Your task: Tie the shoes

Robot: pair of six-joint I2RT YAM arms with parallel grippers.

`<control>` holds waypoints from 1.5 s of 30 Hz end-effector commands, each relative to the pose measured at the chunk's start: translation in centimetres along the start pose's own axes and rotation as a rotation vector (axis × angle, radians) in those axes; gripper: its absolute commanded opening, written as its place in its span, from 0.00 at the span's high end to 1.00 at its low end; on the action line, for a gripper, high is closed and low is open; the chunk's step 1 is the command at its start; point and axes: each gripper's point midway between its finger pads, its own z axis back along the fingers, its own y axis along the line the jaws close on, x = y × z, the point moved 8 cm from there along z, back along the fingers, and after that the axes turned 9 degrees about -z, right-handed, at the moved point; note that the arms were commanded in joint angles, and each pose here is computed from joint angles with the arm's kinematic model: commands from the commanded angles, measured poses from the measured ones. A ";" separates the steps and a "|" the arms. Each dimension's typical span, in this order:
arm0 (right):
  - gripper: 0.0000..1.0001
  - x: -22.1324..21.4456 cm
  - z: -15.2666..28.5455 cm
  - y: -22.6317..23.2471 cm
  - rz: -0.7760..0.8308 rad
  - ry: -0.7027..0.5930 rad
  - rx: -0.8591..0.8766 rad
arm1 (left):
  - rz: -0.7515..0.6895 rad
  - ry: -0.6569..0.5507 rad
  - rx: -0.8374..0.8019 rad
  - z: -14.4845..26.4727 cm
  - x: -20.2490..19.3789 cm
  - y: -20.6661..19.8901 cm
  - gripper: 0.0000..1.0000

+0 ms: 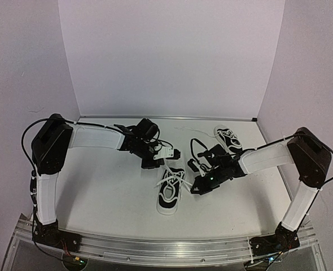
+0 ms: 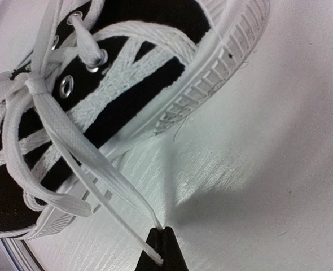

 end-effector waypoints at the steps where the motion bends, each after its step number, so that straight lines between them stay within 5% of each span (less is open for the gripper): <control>1: 1.00 -0.7 0.2 -1.0 -0.042 0.048 -0.087 | 0.026 0.044 0.111 1.9 -0.8 1.8 1.00; 37: 1.00 -2.6 0.6 -2.8 -0.090 0.121 -0.142 | 0.060 0.090 0.151 3.3 -3.6 2.5 1.00; 45: 1.00 1.7 1.8 0.4 -0.012 0.027 -0.005 | 0.078 -0.011 0.107 3.6 -1.3 2.1 1.00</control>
